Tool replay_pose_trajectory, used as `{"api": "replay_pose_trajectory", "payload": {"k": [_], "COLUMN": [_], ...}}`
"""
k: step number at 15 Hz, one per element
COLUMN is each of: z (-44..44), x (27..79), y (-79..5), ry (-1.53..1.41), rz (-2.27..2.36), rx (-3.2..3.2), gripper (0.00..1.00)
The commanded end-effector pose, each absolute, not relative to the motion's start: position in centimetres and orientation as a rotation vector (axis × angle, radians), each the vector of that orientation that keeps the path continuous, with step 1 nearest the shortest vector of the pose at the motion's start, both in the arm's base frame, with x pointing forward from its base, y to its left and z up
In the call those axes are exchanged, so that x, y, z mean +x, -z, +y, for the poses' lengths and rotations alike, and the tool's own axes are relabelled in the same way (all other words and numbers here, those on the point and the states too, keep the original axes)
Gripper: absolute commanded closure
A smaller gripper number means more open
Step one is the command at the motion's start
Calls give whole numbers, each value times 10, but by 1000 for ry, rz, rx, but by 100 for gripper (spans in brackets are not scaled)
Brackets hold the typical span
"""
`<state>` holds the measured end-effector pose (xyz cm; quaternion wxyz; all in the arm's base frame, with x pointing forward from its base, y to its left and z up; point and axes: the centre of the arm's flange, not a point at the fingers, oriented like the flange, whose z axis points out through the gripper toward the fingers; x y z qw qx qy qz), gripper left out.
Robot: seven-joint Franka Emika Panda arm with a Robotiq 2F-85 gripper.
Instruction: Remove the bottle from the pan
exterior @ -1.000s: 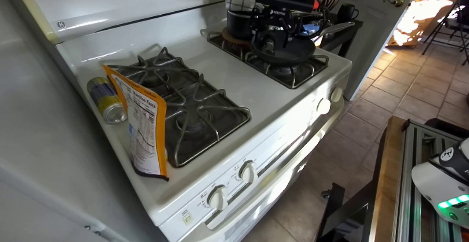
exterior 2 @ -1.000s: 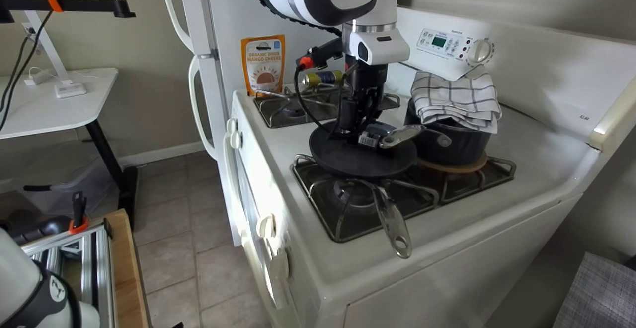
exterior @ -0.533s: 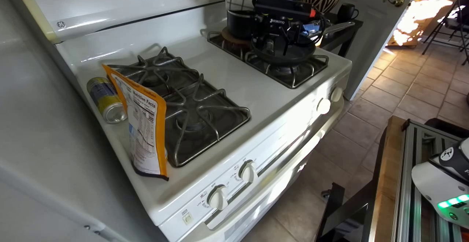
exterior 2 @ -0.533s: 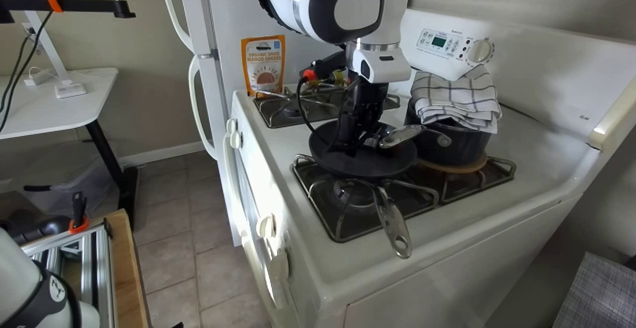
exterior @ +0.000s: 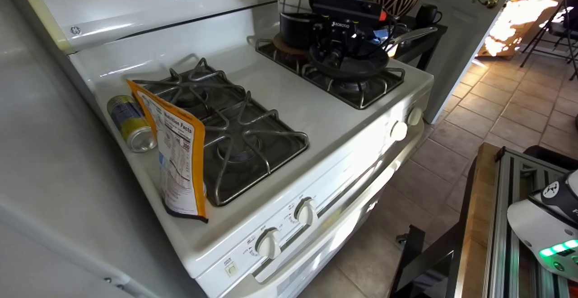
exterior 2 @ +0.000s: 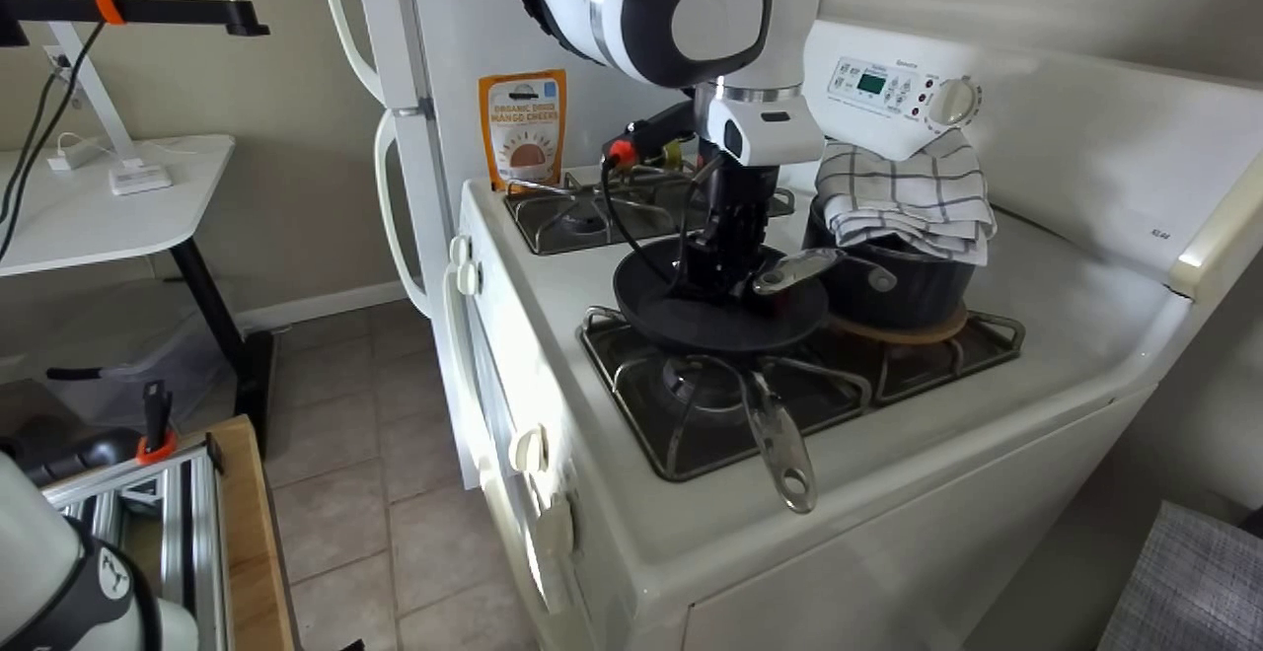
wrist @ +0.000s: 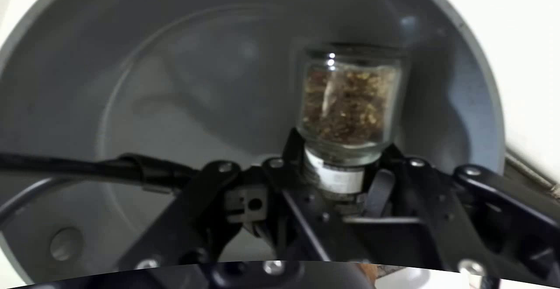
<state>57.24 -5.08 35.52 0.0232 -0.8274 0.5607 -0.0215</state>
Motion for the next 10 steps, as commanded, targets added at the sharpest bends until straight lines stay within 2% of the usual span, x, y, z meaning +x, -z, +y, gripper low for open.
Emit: {"api": "replay_pose_trajectory", "payload": {"k": [1, 5, 10], "z": [-44, -31, 6], "x": [569, 553, 532], "y": [-363, -388, -451], "ry": [61, 64, 206], "rz": [1754, 1705, 1531], "rx": [-2555, -2574, -2644], "gripper": [91, 91, 91]}}
